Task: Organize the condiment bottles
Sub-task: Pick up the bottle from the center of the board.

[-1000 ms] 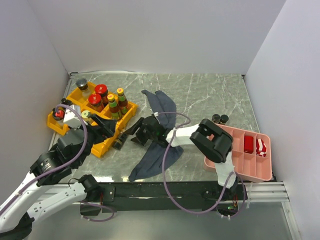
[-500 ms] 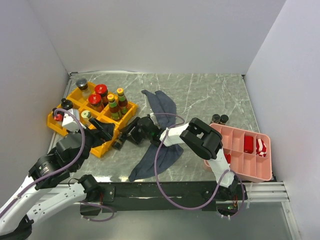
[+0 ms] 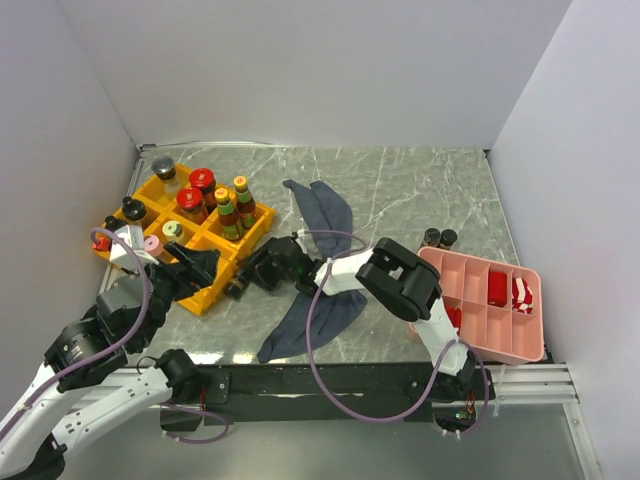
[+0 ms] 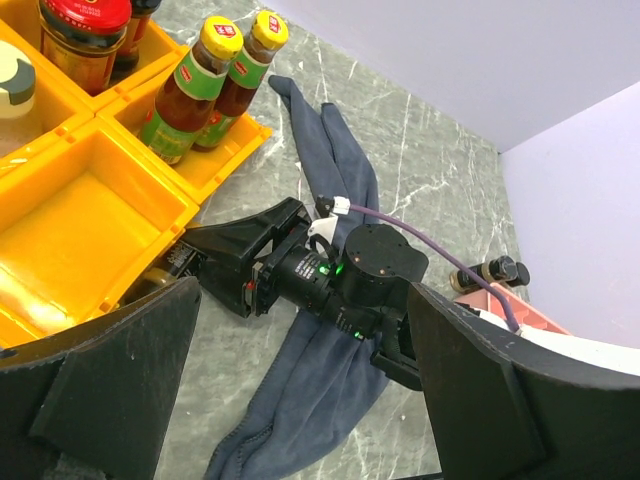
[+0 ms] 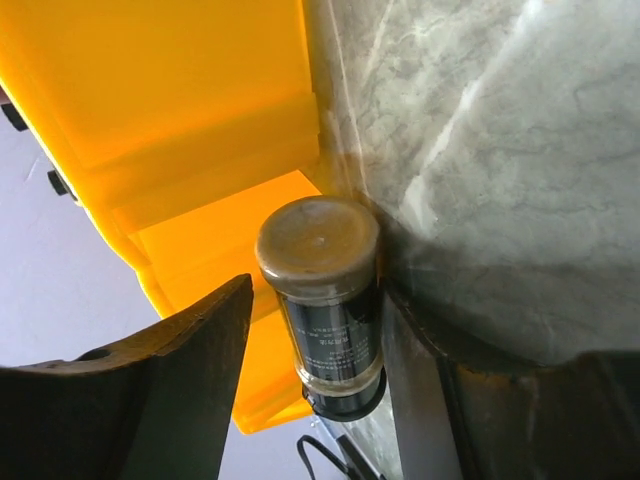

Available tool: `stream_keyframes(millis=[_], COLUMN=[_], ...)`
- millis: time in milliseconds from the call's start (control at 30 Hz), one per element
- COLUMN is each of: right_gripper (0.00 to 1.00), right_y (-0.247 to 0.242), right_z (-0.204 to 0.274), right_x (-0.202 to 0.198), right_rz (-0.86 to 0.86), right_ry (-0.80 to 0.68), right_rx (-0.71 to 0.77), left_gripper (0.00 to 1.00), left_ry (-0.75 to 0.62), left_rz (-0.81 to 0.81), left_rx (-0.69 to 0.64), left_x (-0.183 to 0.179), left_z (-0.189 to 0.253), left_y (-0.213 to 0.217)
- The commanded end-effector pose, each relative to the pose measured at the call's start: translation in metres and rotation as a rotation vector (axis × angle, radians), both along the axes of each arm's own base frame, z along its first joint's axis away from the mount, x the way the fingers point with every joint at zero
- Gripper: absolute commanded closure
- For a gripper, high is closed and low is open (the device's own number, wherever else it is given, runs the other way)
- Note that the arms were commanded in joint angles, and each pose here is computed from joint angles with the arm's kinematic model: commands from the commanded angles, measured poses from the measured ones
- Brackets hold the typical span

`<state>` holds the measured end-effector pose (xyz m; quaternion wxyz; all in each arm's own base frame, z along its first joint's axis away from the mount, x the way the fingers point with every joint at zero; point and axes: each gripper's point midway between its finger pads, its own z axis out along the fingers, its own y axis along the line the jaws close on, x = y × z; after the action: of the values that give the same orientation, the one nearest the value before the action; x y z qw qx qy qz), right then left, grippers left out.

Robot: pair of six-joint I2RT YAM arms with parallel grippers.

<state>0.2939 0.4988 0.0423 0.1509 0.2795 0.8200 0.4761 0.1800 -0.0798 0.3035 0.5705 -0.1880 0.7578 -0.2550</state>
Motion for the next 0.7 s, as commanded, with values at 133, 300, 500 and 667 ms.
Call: stream_keyframes(millis=[133,300,500,667], right_gripper=[0.55,0.66,0.72,0.72], right_y=[-0.004,-0.023,-0.074,-0.111], right_z=[-0.014,0.003,0.075,0.119], right_x=[0.006,0.006,0.013,0.015], right_rz=[-0.044,-0.065,-0.129,-0.173], right_ry=[0.002,-0.009,-0.080,-0.100], right_rx=[-0.018,0.069,0.250,0.405], left_gripper=[0.09,0.09,0.09,0.09], left_ry=[-0.019,-0.010,0.026,0.070], left_rz=[-0.001,-0.032,-0.090,-0.175], left_rx=[-0.007,0.032,0.113,0.164], left_x=[0.000,0.005,0.024,0.040], left_z=[0.008,-0.001,-0.024,-0.047], left_y=[0.001,-0.009,-0.040,-0.076])
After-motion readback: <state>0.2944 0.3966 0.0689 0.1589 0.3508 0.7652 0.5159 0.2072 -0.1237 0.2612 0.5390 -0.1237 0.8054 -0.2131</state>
